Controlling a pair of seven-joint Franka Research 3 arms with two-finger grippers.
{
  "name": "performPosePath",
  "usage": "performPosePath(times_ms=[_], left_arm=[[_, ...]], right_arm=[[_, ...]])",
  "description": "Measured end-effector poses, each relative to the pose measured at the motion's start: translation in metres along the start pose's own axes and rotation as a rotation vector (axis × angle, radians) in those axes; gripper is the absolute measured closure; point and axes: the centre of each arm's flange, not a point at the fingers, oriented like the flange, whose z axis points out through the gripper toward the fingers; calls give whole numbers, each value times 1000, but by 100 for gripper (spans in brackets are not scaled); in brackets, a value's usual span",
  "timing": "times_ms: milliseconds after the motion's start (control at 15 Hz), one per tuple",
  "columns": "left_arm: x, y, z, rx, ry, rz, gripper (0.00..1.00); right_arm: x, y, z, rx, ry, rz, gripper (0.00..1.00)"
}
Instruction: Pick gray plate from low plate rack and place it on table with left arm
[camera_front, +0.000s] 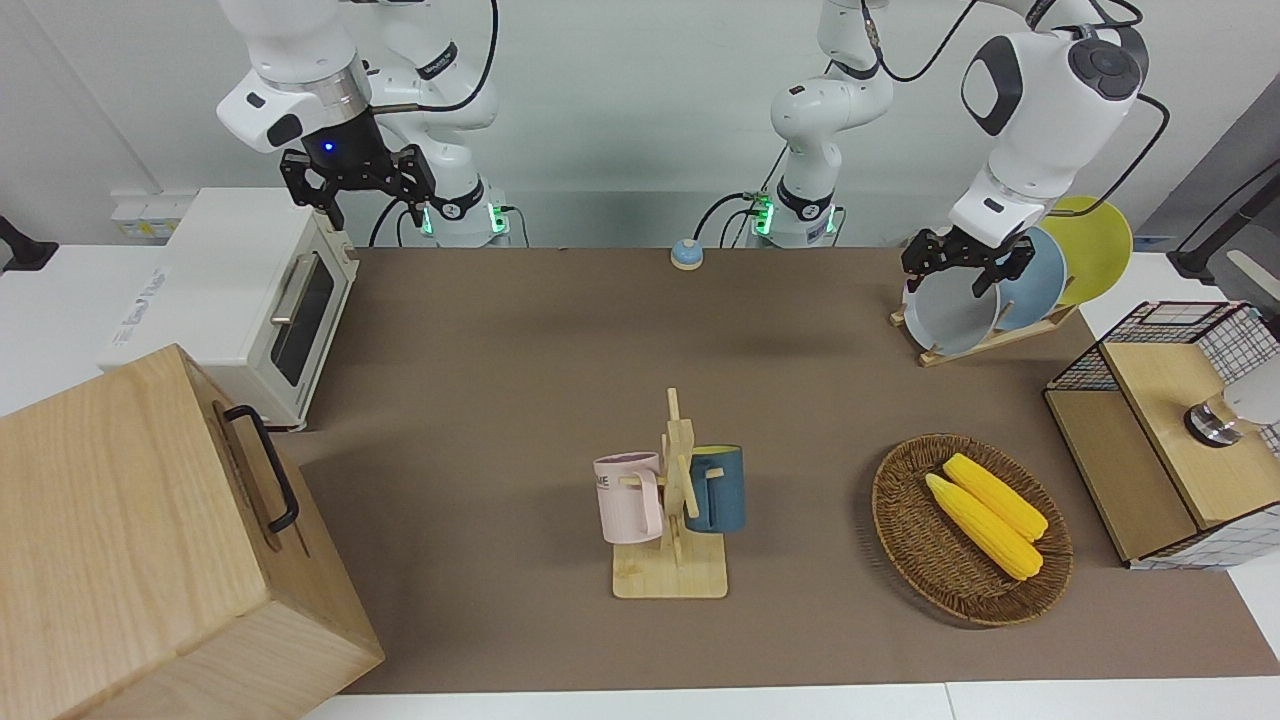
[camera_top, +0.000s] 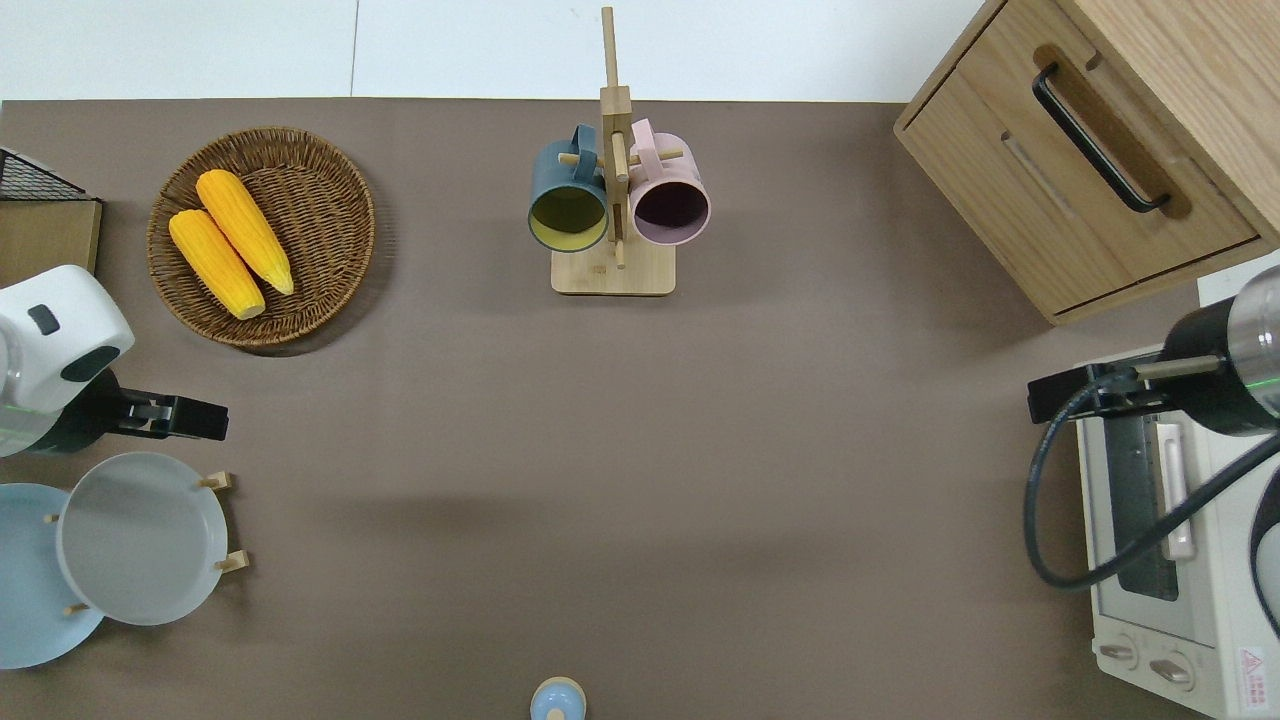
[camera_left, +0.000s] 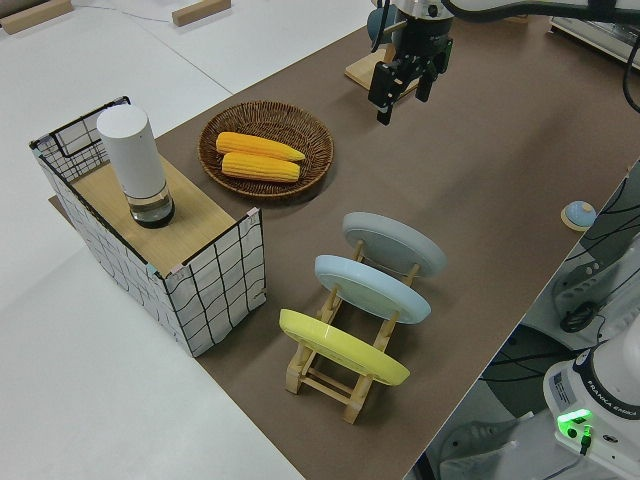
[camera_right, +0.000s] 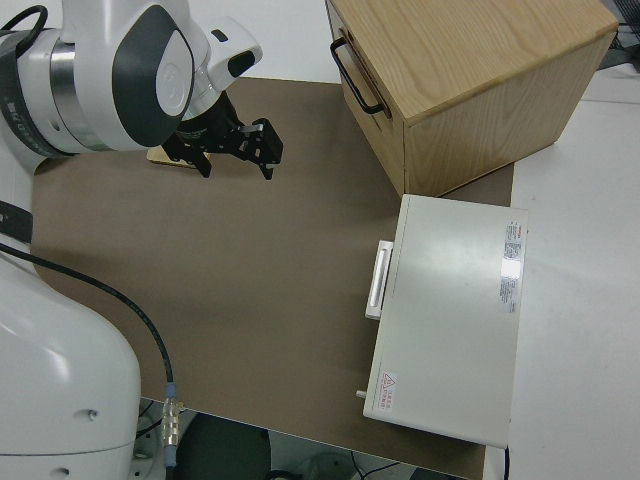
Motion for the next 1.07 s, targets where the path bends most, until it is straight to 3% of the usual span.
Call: performPosePath(times_ms=[200,400,667,800,1067], left_arm=[[-4,-18,0,-5,-3,-22,0],[-14,-62,0,-16,2,-15,0],[-40,-129,-2,-31,11,-89,0],[-50,-144,-3,-39,3,-121,0],[-55,-149,0,-42,-11,-131,0]], right_arm=[[0,0,0,0,0,0,1],[0,0,0,0,0,0,1],[0,0,0,0,0,0,1],[0,0,0,0,0,0,1],[0,0,0,0,0,0,1]])
